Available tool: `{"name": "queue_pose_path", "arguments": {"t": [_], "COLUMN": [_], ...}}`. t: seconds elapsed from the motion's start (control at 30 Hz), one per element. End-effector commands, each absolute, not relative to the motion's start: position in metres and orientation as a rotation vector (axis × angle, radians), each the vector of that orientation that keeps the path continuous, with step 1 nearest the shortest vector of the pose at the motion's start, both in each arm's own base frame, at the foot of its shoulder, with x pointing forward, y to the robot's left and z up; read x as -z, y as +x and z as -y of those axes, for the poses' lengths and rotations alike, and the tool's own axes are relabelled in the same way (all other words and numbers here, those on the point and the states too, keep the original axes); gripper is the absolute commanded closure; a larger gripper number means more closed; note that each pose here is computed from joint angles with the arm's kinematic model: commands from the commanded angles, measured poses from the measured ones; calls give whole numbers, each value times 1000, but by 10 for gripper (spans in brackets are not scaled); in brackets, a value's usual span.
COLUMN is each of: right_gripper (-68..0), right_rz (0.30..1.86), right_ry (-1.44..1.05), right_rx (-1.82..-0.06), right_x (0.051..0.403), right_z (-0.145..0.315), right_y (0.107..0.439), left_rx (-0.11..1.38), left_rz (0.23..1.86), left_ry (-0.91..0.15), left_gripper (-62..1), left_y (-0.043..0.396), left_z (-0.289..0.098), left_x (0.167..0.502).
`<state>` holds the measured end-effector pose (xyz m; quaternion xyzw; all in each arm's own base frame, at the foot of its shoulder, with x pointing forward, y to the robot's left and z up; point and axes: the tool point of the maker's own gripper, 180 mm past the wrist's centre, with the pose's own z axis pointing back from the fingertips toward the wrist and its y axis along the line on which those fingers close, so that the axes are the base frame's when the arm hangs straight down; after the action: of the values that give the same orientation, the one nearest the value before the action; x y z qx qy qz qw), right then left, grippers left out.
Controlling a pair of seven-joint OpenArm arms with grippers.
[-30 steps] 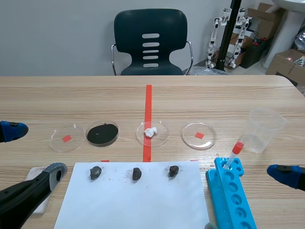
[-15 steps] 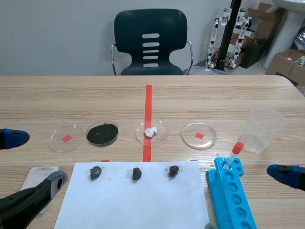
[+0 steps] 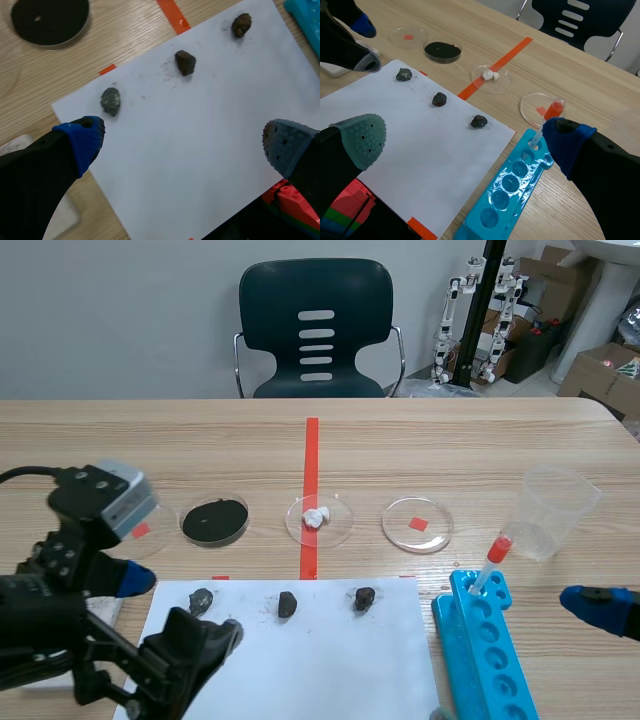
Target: Pick up the right mineral with the left hand
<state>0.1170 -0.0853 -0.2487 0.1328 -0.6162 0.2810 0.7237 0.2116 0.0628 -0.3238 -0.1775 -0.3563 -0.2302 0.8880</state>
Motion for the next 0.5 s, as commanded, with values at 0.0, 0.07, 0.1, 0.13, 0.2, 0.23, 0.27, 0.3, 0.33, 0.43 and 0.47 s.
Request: {"name": "queue_pose_path", "arguments": {"t": [0.0,0.07,0.1,0.13,0.2,0.23,0.27,0.3,0.33,0.43,0.47], "right_gripper": [-679,-679,-679,-679,-679,-679,-679,-679,-679,-679,-679], "right_rz": [1390,1390,1390,1390,1390,1390,1390,1390,1390,1390,1390], "right_ry": [297,297,297,297,297,297,297,297,297,297,297], "right_rx": [-616,-616,-616,-616,-616,-616,-616,-616,-616,-616,-616], "right_x": [241,241,241,241,241,241,241,241,241,241,241], "right_z": [84,84,84,84,84,84,84,84,84,84,84], "right_y": [120,120,120,120,120,120,120,120,120,120,120], "left_rx": [467,461,465,466,467,471,474,476,478,481,482], "left_rz": [759,741,735,734,738,741,744,747,750,746,738], "left_ry": [-380,-382,-385,-388,-388,-382,-372,-359,-350,-341,-340], "left_gripper": [-623,-623,-623,-623,-623,-623,-623,-623,-623,-623,-623], "left_y": [220,226,229,233,240,243,247,251,254,263,265], "left_z": [-51,-37,-28,-20,-5,2,9,15,22,41,47], "left_x": [315,313,311,308,300,297,293,291,288,284,284]}}
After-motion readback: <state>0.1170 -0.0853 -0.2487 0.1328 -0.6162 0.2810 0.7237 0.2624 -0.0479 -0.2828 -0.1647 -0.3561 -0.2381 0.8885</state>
